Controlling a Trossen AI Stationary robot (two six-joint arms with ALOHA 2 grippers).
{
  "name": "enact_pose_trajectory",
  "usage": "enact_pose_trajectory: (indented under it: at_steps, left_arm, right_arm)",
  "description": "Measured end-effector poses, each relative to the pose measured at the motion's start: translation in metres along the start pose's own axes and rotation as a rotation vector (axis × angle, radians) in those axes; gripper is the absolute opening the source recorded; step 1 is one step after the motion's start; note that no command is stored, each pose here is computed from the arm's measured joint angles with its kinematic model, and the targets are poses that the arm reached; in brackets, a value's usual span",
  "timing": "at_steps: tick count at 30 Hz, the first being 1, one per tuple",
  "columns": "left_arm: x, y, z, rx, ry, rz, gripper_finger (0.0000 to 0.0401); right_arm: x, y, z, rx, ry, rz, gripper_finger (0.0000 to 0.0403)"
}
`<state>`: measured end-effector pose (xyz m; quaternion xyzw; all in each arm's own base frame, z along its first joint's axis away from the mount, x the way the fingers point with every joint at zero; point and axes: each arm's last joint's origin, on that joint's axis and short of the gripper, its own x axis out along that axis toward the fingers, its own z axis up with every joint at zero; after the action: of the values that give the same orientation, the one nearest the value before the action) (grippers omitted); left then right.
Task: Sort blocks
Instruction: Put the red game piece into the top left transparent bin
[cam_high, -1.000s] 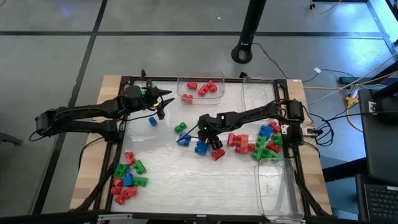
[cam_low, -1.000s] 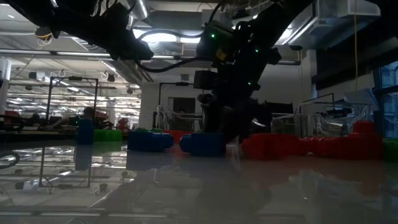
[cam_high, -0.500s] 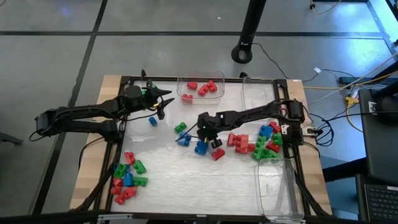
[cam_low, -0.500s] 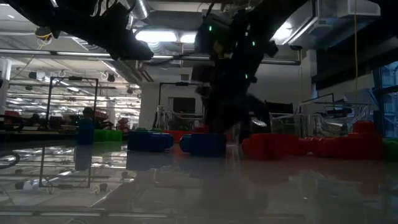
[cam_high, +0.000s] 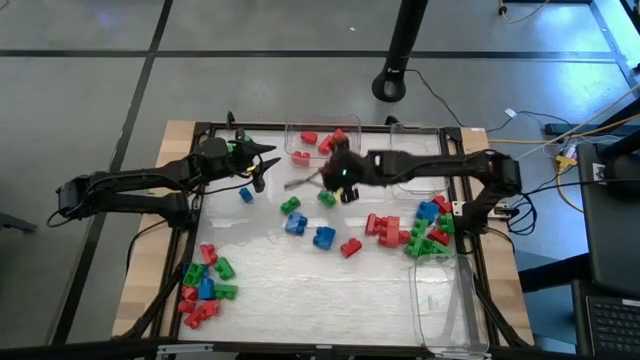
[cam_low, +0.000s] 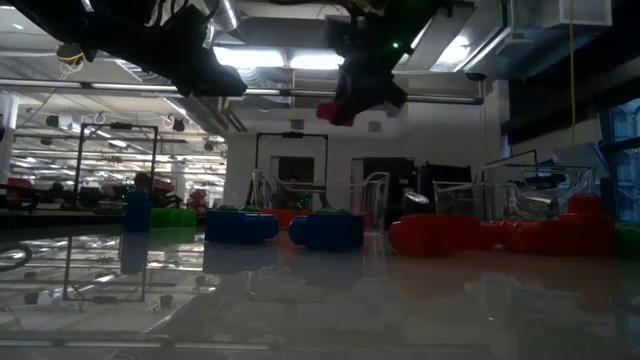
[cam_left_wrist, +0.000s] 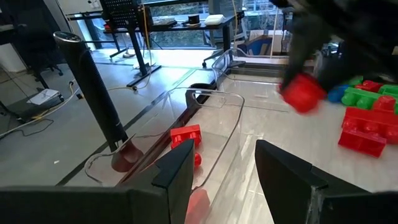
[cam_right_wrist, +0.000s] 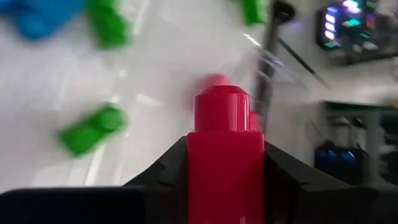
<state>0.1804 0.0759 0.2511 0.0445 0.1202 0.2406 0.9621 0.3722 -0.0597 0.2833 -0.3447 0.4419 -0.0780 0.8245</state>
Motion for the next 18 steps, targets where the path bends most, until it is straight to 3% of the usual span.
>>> enact_pose_trajectory:
  at_steps: [9,18]
  left_arm:
    - [0.0,0.0,0.0,0.011,0.0,0.0,0.0159]
    - [0.0,0.0,0.0,0.018,0.001,0.001,0.0159]
  right_arm:
    - [0.037,-0.058,-0.053,0.152,0.019,-0.049,0.0138]
    - [0.067,-0.074,-0.082,0.215,0.064,-0.057,0.0139]
